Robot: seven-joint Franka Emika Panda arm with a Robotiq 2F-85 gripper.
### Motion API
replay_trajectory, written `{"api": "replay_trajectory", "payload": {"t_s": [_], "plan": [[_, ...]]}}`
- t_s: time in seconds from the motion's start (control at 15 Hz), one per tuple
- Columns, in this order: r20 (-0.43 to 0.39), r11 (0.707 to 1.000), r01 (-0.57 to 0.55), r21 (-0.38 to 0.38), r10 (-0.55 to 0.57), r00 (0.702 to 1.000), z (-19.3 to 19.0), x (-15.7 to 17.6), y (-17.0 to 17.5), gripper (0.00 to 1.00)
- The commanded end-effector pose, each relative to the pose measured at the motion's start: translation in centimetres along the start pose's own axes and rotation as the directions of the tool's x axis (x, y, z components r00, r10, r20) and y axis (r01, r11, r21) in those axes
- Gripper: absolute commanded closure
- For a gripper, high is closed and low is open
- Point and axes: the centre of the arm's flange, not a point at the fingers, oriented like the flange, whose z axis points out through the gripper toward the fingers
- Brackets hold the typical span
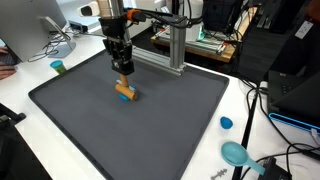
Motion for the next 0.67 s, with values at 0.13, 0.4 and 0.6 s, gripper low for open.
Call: {"api": "replay_trajectory", "payload": {"t_s": [0.13,0.4,0.6], "plan": [[-0.044,0.99,-0.137,0.03,0.138,0.99,3.7,2.1,-1.2,0.78],[-0.054,0.98,-0.198,0.012,0.198,0.979,4.3,2.6,-1.0,0.78],[-0.056,0.975,-0.223,0.003,0.223,0.973,4.7,2.8,-1.1,0.78]]}}
